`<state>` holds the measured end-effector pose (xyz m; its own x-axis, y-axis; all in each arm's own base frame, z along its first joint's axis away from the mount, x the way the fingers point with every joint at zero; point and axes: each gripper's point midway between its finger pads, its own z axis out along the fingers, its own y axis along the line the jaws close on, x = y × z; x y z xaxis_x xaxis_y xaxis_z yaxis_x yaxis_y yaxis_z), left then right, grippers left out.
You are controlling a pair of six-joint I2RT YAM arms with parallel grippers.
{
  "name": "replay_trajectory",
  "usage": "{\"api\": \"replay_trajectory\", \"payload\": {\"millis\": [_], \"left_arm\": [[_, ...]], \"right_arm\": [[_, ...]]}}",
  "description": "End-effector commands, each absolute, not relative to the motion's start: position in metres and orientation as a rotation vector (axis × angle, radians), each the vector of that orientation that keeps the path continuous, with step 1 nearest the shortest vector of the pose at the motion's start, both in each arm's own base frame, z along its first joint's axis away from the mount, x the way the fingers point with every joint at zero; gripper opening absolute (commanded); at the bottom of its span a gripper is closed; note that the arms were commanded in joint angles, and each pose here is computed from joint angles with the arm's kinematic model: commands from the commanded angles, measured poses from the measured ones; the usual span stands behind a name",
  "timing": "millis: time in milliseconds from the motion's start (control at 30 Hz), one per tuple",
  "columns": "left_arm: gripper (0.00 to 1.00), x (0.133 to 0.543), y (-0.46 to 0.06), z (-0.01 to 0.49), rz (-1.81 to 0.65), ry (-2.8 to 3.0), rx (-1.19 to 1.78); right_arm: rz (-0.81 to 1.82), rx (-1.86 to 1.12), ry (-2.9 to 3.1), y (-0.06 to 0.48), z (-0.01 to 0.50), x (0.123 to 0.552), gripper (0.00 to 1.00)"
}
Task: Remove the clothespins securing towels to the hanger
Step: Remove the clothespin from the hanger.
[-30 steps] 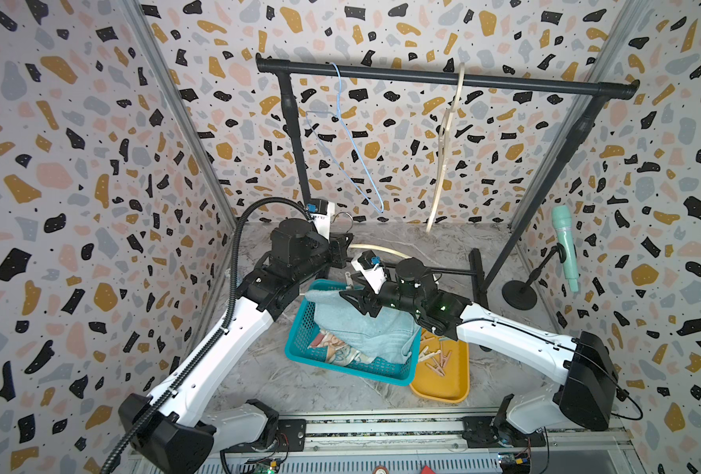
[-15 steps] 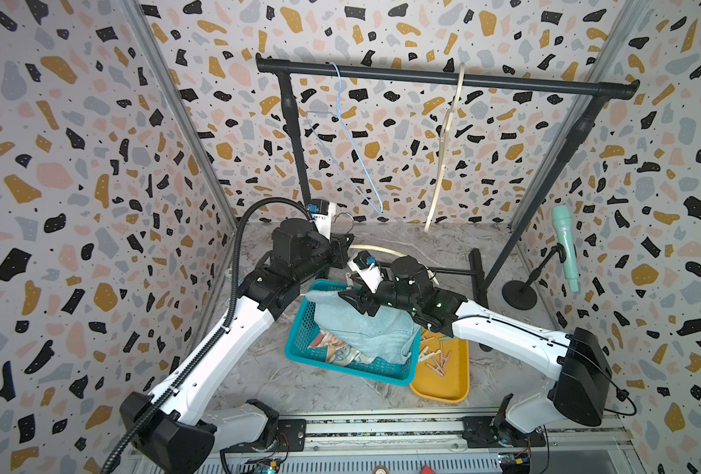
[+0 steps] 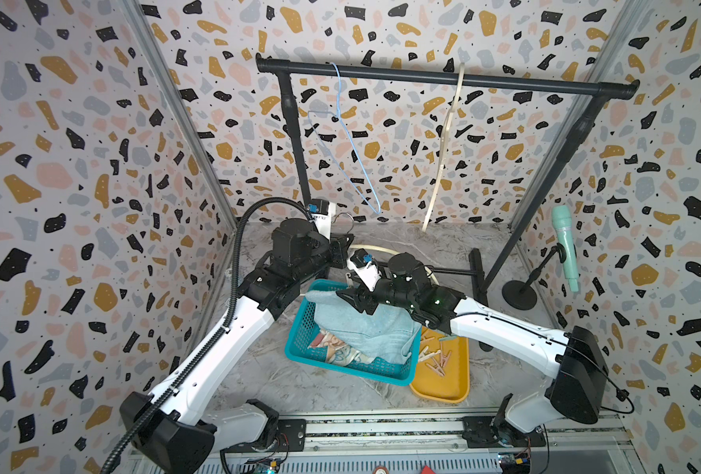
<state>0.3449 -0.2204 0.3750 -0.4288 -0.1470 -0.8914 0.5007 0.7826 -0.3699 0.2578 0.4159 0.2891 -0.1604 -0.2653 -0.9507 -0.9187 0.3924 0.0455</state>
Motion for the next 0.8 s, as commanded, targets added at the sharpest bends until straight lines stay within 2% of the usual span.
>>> {"api": "replay_trajectory", "payload": {"millis": [0,767], "left_arm": [[0.00,0.3419,-0.2244,0.4124,-0.778,1.773,0.291],[0.00,0.3417,-0.2248,0.4101,-0.779,1.779,0.295]], "right_arm": [[0.840,-1.071,1.627,0.4216,0.3040,0.2557,0.59],[0.864,-1.093,1.622,0.4260,0.3034,0.2528,0.47]]}}
